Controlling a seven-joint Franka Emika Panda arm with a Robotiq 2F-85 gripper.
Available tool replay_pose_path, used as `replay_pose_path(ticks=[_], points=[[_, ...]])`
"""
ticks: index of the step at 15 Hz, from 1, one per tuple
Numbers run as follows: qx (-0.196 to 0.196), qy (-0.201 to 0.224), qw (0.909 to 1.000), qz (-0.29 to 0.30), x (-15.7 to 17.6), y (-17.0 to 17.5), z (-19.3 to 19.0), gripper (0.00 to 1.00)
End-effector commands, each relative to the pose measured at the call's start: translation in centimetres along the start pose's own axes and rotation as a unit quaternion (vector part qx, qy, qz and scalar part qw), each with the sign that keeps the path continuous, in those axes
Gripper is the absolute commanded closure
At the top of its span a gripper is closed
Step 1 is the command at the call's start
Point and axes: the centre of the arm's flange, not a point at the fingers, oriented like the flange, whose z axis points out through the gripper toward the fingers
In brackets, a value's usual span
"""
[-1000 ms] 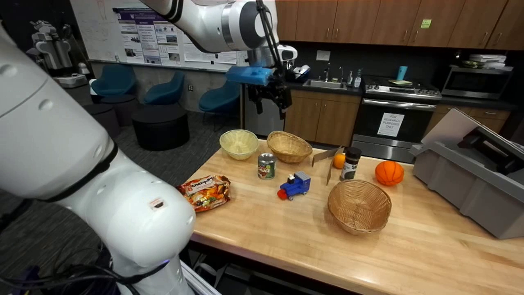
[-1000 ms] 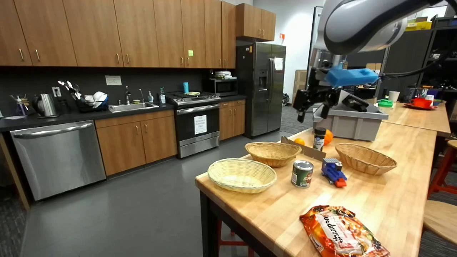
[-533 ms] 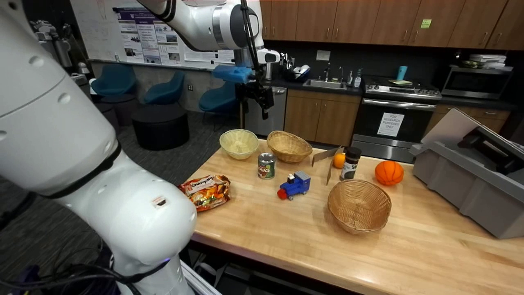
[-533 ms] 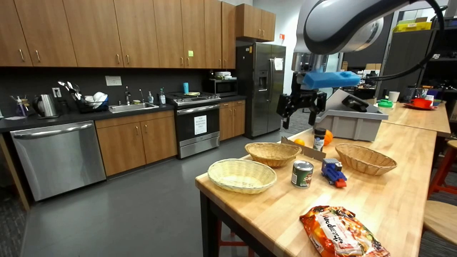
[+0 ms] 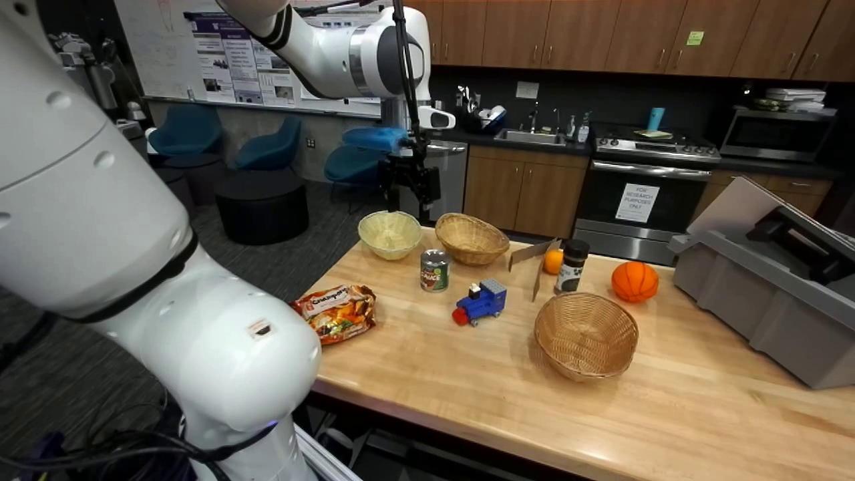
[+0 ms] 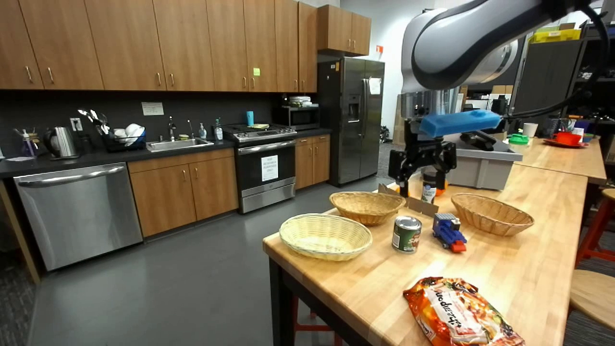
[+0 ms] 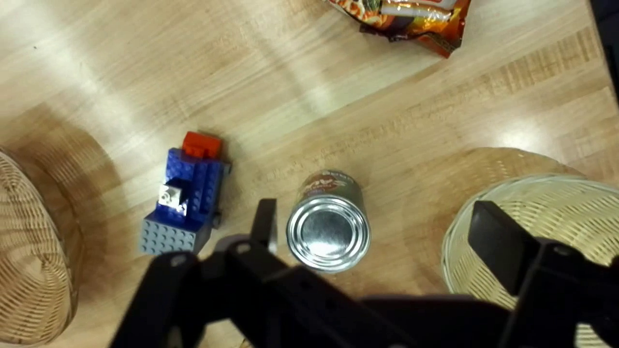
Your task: Move the toy train forwards then put it in the basket on the right.
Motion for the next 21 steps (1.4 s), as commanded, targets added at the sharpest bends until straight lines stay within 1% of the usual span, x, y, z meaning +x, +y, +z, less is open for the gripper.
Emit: replay_pose_path(ticks=[1, 3, 5, 9, 12, 15, 21], points=[[0.004, -0.022, 0.9994, 0.025, -1.8, 1.5, 1.1, 0.0], [0.027, -0.024, 0.9974, 0.063, -2.9, 3.4, 2.1, 0.0], [0.045, -0.009, 0.9959, 0.078, -3.0, 4.1, 1.5, 0.0], [0.063, 0.033, 0.9932, 0.091, -1.3, 5.0, -0.3, 0.0], [0.065, 0.051, 0.9917, 0.098, -0.2, 6.6, 0.2, 0.0], [0.064, 0.05, 0.9903, 0.112, 0.0, 8.7, 1.6, 0.0], [0.058, 0.022, 0.9875, 0.145, -2.3, 13.0, 4.8, 0.0]])
